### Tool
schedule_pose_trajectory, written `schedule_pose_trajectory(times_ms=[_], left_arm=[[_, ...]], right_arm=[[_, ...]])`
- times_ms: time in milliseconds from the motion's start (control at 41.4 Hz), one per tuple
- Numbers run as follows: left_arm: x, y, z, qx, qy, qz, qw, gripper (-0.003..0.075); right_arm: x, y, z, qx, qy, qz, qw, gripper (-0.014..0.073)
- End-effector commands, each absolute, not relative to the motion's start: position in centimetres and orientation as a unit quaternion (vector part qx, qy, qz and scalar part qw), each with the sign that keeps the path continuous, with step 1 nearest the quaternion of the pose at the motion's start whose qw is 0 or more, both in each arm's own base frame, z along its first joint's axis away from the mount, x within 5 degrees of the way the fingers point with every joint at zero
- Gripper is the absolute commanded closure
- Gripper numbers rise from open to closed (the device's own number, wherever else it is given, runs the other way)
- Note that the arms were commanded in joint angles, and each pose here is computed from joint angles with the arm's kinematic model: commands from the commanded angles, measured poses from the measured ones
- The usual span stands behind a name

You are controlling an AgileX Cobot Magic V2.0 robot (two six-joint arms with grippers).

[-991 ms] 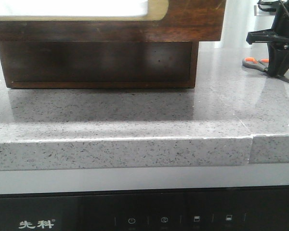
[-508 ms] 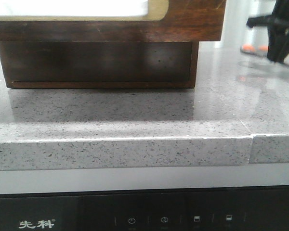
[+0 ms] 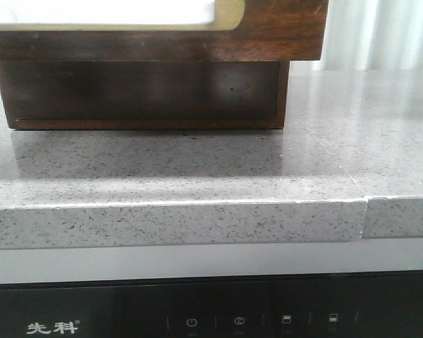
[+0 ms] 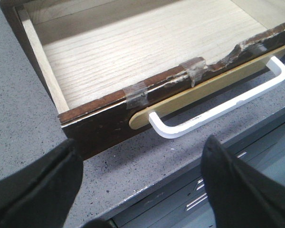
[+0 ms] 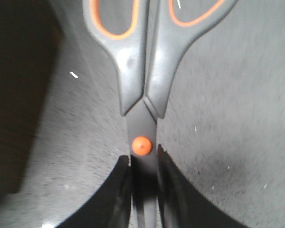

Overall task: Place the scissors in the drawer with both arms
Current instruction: 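Lift the scissors with the right gripper and carry them over the drawer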

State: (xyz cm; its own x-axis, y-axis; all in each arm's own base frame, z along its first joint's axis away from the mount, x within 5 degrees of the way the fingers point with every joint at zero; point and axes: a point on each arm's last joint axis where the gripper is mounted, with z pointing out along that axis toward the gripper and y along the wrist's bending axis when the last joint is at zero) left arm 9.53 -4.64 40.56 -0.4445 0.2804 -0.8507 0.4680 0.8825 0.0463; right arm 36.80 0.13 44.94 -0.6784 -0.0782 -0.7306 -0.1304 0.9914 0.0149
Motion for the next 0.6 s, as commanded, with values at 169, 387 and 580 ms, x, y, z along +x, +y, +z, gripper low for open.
schedule_pose_trajectory(times_ms=[169, 387, 580], left_arm=[[9.5, -4.8, 42.1, 0.215, 0.818, -0.115, 0.521, 0.0209], [9.5, -4.8, 42.1, 0.215, 0.818, -0.115, 0.521, 0.0209], [9.5, -4.8, 42.1, 0.215, 0.818, -0.115, 0.521, 0.0209]], right_arm=[[27.6, 2.9, 54.0, -0.132, 0.831, 0.037, 0.539, 0.0538], [23.5, 6.0, 56.1, -0.214, 0.789, 0.061, 0.572, 0.0538], [21.8, 9.7, 56.4, -0.315, 0.748, 0.110, 0.573, 0.0538]])
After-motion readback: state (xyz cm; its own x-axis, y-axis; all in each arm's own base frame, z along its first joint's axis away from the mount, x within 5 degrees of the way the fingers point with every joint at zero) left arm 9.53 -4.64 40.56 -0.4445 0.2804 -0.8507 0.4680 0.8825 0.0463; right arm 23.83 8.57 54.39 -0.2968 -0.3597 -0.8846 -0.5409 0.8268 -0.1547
